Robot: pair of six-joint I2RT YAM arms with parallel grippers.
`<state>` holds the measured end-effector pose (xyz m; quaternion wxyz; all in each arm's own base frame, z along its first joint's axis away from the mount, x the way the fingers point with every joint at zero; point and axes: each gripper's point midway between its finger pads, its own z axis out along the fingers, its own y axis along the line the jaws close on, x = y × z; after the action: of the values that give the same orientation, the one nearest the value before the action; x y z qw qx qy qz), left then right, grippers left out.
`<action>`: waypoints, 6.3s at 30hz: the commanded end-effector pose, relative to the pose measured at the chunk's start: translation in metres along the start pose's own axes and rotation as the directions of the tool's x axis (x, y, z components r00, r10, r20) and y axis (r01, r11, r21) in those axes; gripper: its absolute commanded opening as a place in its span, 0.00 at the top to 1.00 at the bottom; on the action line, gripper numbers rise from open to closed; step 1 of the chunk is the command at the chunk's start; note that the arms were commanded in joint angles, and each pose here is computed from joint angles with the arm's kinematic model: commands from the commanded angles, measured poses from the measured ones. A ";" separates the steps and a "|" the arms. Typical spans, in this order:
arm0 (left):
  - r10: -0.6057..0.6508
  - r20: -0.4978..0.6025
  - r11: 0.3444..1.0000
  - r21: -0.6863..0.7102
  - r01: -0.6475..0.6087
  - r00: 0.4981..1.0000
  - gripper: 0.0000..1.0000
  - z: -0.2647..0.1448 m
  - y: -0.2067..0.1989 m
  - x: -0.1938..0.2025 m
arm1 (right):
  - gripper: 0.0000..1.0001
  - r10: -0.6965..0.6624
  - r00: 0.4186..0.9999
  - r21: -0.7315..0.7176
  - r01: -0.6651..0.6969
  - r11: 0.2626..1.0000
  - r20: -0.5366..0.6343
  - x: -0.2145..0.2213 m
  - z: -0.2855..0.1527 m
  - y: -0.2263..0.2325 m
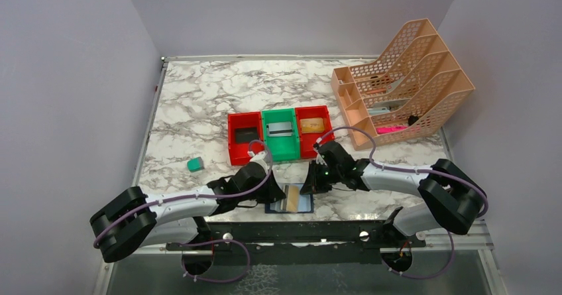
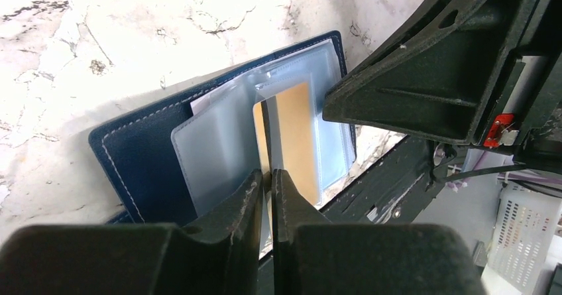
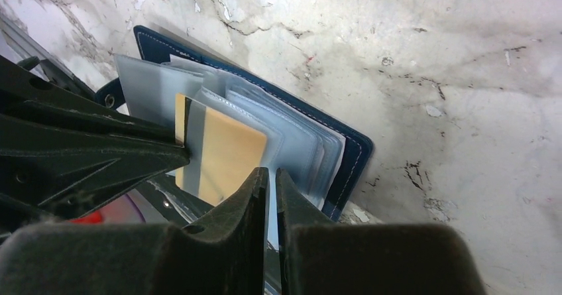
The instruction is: Take the credit cards out of the card holder
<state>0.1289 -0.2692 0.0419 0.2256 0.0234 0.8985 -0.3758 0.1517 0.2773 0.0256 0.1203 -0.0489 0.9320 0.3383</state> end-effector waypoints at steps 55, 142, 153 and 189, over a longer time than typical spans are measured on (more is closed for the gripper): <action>0.039 -0.063 0.990 0.140 -0.030 0.997 0.80 0.010 -0.028 0.006 | 0.75 0.025 0.999 0.150 -0.020 0.988 -0.031 0.025 -0.004 -0.042; 0.060 -0.079 0.988 0.149 -0.048 0.995 0.84 0.012 -0.037 0.001 | 0.75 0.038 0.999 0.088 -0.038 0.995 -0.008 0.024 0.007 -0.031; 0.079 0.019 0.997 0.026 -0.079 0.997 1.00 -0.005 -0.022 -0.019 | 0.73 -0.069 0.994 0.044 0.066 0.997 0.082 0.002 -0.007 -0.013; -0.087 0.295 0.914 0.403 -0.042 0.952 1.00 -0.068 -0.091 -0.083 | 0.22 -0.021 0.927 -0.408 0.184 0.894 0.374 -0.064 -0.087 0.071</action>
<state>0.1664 -0.2642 0.1447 0.3520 -0.0023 0.8130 -0.4639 0.1971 0.2588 0.1355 0.3290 -0.0326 0.8222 0.4633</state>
